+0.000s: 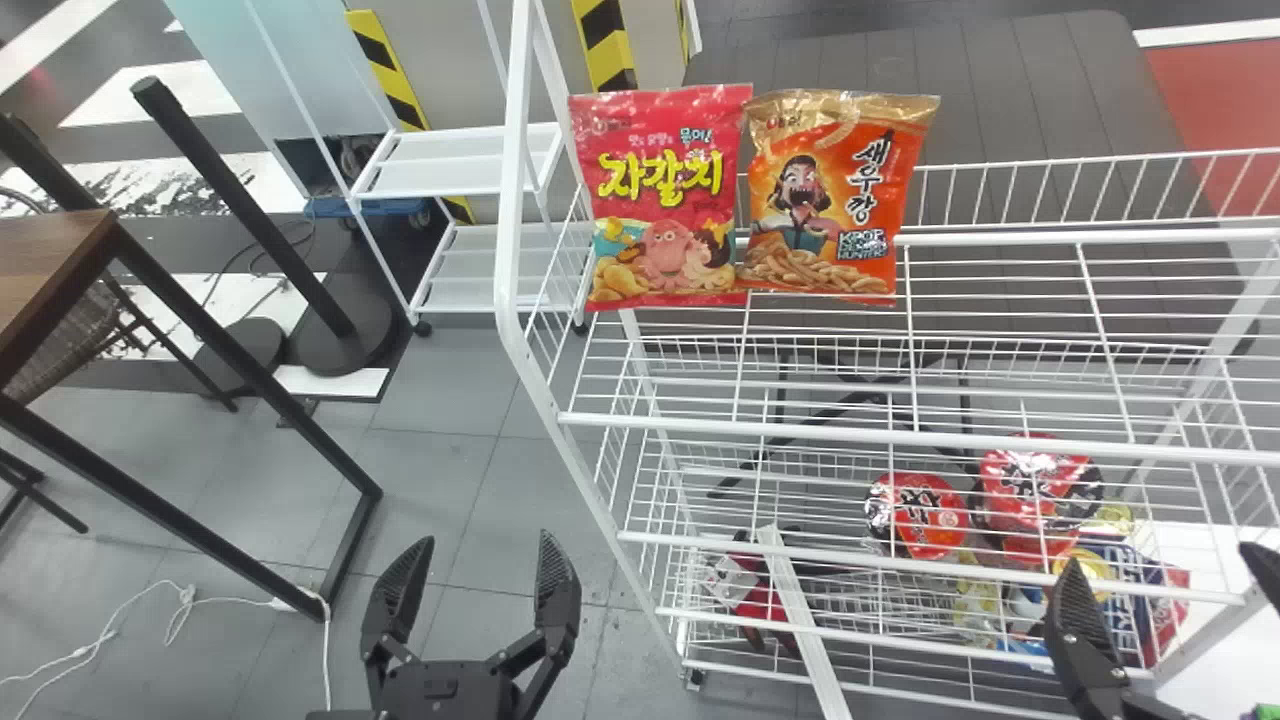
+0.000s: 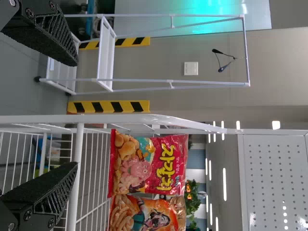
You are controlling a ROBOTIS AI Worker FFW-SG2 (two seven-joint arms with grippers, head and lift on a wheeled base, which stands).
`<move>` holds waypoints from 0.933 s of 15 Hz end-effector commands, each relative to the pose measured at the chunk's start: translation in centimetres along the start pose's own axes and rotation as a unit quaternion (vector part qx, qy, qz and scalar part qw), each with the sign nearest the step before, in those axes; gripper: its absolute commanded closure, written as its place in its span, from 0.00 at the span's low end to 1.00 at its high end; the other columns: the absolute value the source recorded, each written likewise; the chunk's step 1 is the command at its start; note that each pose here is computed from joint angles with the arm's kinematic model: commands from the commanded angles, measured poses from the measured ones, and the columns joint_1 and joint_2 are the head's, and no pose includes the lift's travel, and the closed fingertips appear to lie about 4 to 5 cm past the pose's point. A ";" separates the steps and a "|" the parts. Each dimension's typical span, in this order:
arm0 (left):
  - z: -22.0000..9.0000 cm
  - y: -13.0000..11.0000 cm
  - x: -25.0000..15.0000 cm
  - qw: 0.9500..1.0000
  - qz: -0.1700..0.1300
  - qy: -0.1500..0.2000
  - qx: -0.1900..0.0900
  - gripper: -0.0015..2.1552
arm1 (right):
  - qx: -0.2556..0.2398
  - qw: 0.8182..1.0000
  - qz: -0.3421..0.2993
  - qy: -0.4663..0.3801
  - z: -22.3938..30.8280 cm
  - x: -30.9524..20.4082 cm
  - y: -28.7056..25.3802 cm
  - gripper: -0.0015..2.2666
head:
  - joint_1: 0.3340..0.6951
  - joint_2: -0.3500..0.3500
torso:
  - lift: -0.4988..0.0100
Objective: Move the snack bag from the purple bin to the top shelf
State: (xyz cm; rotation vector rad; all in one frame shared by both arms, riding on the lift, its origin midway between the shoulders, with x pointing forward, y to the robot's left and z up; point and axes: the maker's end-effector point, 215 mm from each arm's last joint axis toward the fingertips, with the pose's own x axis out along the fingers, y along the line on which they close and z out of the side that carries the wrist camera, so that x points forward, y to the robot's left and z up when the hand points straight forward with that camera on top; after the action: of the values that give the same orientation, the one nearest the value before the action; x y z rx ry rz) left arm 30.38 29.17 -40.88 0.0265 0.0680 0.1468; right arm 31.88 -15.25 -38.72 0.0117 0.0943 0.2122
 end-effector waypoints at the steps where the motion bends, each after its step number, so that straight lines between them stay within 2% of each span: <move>1: 0.1 0.0 0.0 1.000 0.001 -0.002 -0.001 0.03 | 0.000 1.000 0.000 0.000 0.0 0.0 0.0 0.02 | 1.00 0.87 | 0.98; 14: 0.3 -0.4 -0.2 1.000 -0.003 -0.008 -0.005 0.03 | -0.003 1.000 0.004 0.000 -0.1 -0.1 0.1 0.02 | 1.00 0.86 | 0.98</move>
State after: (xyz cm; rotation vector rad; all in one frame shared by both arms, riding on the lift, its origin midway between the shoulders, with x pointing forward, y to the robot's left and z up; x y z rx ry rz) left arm 30.24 28.80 -40.67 0.0202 0.0546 0.1409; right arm 31.81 -15.25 -38.91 0.0071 0.0968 0.2176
